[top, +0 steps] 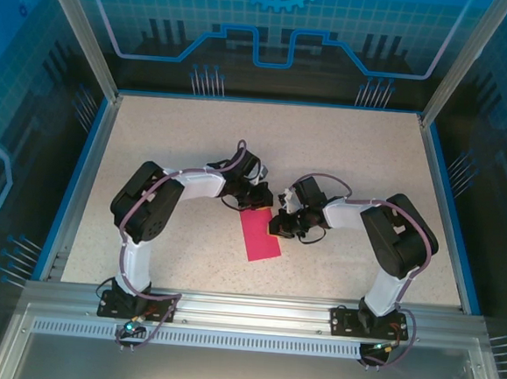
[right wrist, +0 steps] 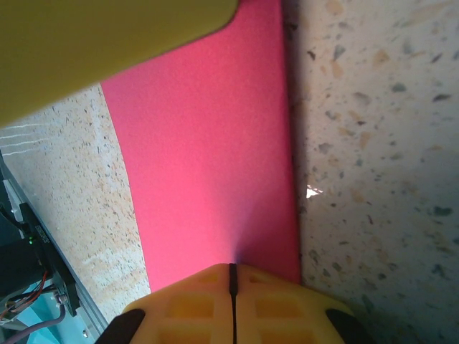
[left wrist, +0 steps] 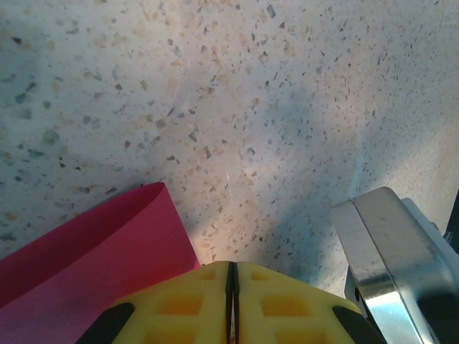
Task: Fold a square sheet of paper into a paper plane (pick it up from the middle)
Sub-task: First fold in half a square sheet of paper at the center of the table.
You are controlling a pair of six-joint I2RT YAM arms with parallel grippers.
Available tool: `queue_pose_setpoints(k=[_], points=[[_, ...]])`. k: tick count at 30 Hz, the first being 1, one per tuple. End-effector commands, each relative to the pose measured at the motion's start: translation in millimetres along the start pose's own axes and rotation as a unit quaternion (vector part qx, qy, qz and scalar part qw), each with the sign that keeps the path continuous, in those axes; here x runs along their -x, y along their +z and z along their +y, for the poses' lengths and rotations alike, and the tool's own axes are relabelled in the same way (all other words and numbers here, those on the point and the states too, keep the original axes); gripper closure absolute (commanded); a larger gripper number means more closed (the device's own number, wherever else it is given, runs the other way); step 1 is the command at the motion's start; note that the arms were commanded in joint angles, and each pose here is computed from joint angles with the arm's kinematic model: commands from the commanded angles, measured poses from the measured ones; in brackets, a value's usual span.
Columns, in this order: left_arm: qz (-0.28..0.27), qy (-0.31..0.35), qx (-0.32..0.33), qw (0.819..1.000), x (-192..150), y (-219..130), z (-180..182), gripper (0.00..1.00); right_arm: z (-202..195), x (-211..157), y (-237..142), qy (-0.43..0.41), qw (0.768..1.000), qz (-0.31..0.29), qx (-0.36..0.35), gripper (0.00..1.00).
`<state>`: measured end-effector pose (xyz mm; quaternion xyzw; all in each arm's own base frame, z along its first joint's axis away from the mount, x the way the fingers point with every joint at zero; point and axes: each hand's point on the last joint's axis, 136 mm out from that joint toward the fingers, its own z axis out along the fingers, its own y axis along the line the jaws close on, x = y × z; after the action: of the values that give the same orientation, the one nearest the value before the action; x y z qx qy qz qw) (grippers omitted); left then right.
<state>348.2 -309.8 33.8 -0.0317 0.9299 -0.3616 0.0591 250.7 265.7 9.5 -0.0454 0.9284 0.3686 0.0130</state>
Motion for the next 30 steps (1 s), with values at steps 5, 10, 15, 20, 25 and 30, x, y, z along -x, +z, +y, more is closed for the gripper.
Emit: queue_pose_setpoints(k=[5,10,15,20,25,30], points=[[0.016,-0.019,0.002,1.0,-2.8,16.9,8.8,0.91,-30.8,-31.3,7.5,0.047,0.996,0.052,-0.053,0.96],[0.007,-0.028,0.035,0.999,2.3,21.0,21.3,0.93,-32.9,-34.2,8.3,0.049,0.996,0.056,-0.055,0.96],[-0.013,-0.03,0.071,0.997,11.0,19.5,34.5,0.94,-36.9,-40.4,7.1,0.05,0.995,0.062,-0.061,0.96],[-0.022,-0.03,0.074,0.997,23.3,18.3,38.3,0.94,-42.4,-50.2,6.6,0.052,0.994,0.069,-0.065,0.96],[-0.034,-0.026,0.071,0.997,38.7,15.1,41.9,0.94,-48.5,-60.2,6.6,0.058,0.993,0.077,-0.068,0.96],[-0.041,-0.035,0.072,0.996,47.8,15.4,56.2,0.94,-52.0,-68.8,6.2,0.058,0.992,0.087,-0.07,0.96]])
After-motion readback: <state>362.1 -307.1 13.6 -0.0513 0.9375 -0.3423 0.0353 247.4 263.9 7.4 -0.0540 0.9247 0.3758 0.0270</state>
